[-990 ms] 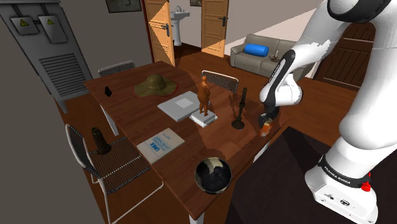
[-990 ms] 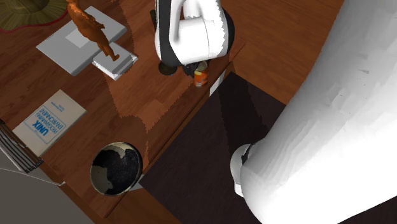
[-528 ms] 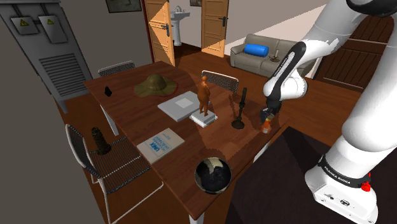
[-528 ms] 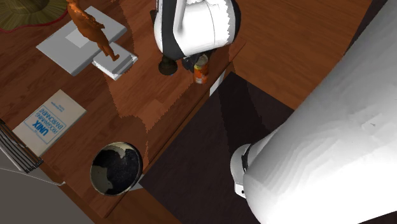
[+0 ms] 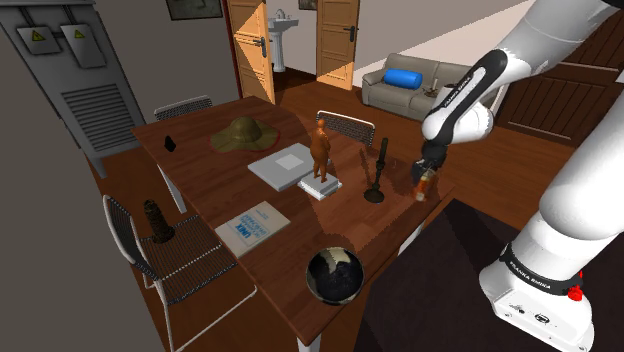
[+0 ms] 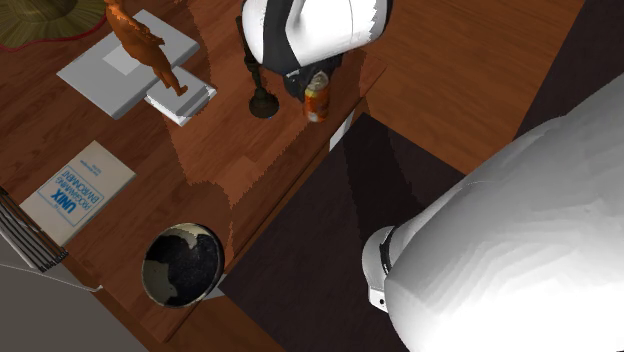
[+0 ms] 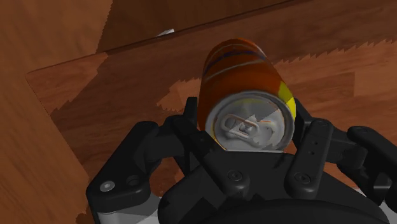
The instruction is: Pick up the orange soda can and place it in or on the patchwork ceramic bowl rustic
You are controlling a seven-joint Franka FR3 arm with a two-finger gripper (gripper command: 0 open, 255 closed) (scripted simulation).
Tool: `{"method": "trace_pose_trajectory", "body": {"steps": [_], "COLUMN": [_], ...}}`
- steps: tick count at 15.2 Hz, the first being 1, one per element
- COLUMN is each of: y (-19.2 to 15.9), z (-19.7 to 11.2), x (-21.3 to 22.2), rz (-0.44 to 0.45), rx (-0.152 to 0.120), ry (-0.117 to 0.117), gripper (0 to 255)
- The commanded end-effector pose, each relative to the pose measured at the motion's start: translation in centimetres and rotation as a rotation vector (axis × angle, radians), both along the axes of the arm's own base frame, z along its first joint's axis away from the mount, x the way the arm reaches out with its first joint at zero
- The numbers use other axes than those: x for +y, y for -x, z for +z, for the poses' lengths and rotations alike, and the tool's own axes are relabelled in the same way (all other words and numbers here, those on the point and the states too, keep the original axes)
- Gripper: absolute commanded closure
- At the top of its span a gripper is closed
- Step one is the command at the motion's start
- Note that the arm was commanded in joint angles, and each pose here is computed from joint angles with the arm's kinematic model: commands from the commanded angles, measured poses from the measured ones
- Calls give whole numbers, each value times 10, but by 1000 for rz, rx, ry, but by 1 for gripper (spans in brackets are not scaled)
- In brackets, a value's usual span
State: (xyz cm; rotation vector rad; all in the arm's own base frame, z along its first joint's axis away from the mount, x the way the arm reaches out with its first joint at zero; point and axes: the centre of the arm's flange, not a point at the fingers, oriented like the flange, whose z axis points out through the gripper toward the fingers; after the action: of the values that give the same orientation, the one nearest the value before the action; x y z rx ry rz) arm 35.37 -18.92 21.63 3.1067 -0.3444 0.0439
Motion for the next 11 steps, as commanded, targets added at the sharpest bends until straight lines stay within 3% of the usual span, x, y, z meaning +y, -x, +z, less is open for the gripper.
{"method": "trace_pose_trajectory", "body": {"steps": [1,11], "y": [0,0], "z": [10,59], "x": [1,1], "rz": [0,0], "rx": [0,0], "ry": [0,0], "gripper": [255,255]}}
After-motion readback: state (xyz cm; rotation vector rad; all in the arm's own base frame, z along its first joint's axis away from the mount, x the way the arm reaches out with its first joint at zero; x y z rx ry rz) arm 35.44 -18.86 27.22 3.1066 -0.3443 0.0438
